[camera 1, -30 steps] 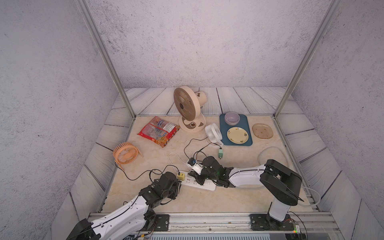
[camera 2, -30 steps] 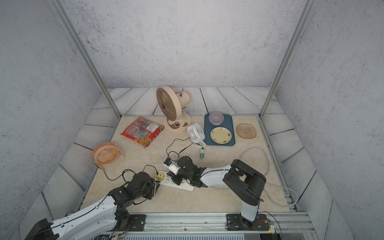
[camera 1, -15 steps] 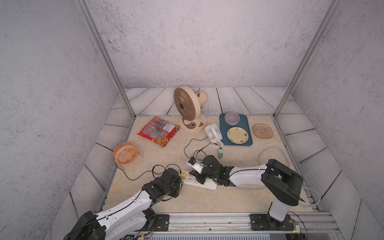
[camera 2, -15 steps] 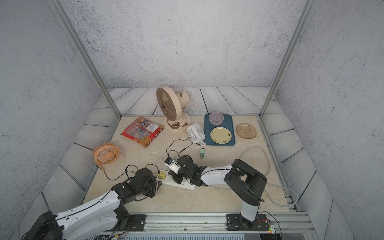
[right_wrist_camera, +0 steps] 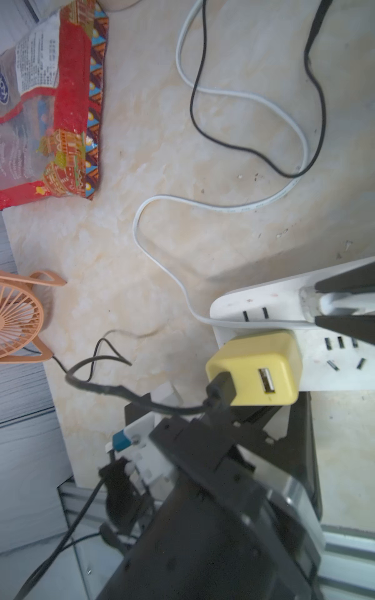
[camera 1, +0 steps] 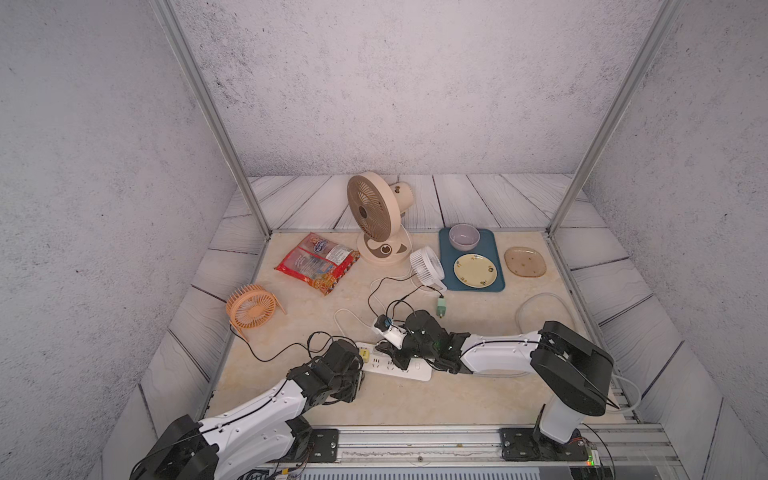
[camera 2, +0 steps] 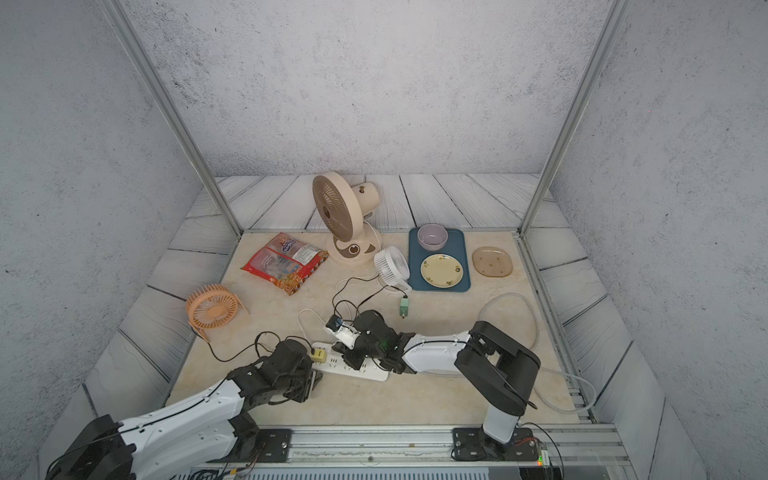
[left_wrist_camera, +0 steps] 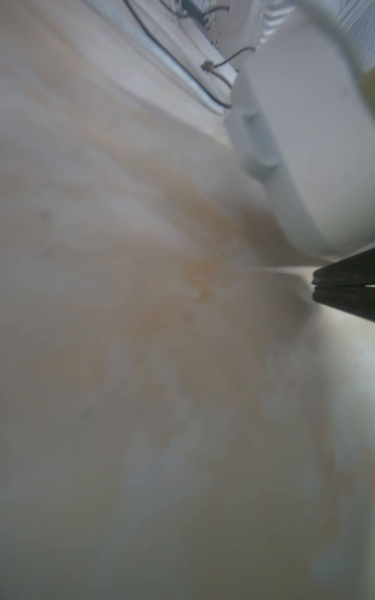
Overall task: Unplug the desk fan from the power strip
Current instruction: Remove the plug from the socket.
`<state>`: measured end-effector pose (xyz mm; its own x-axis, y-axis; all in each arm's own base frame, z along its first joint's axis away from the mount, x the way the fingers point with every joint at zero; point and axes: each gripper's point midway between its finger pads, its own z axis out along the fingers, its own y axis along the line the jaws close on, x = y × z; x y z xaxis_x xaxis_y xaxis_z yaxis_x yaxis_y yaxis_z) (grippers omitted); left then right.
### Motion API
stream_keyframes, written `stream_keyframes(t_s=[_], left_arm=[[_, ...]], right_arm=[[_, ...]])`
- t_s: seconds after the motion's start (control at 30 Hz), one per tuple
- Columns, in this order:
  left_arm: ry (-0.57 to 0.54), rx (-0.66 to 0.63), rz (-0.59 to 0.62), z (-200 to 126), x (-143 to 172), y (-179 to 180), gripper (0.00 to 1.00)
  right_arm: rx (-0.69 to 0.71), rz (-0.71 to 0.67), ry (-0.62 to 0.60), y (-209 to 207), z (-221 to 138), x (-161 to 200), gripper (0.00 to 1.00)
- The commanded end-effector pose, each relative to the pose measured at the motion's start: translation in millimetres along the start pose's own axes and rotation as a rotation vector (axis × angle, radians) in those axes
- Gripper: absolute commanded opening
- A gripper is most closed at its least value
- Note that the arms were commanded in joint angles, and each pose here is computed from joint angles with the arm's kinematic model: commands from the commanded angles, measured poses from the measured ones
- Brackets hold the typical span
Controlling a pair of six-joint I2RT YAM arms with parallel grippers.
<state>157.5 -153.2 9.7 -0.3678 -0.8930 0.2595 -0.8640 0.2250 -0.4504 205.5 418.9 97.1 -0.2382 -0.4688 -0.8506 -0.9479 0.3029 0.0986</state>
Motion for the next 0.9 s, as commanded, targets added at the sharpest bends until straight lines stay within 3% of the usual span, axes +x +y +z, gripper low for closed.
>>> stream_keyframes(t_s=[0.0,0.33,0.47,0.6,0.87], left_arm=[[-0.138,-0.249,0.018,-4.4,-36.3,67.5,0.10],[-0.166,-0.058,0.099,-49.3,-37.5,32.9,0.15],[-0.118,0.093,0.116,-46.3,-30.7,13.7,0.27],[-0.103,0.211,0.176,-50.4,-23.5,-11.0,0.40],[-0.036,0.316,0.215,-38.0,-6.6,-37.4,0.60]], right_arm=[[-0.028,0.041,-0.094,5.2,-4.0,-25.9,0.00],[0.134,0.128,0.097,-28.7,15.7,4.8,0.00],[0.173,0.172,0.169,-36.1,20.1,4.5,0.00],[0.178,0.215,0.165,-37.9,24.1,-4.2,0.00],[0.168,0.268,0.159,-35.6,29.3,-6.7,0.00]])
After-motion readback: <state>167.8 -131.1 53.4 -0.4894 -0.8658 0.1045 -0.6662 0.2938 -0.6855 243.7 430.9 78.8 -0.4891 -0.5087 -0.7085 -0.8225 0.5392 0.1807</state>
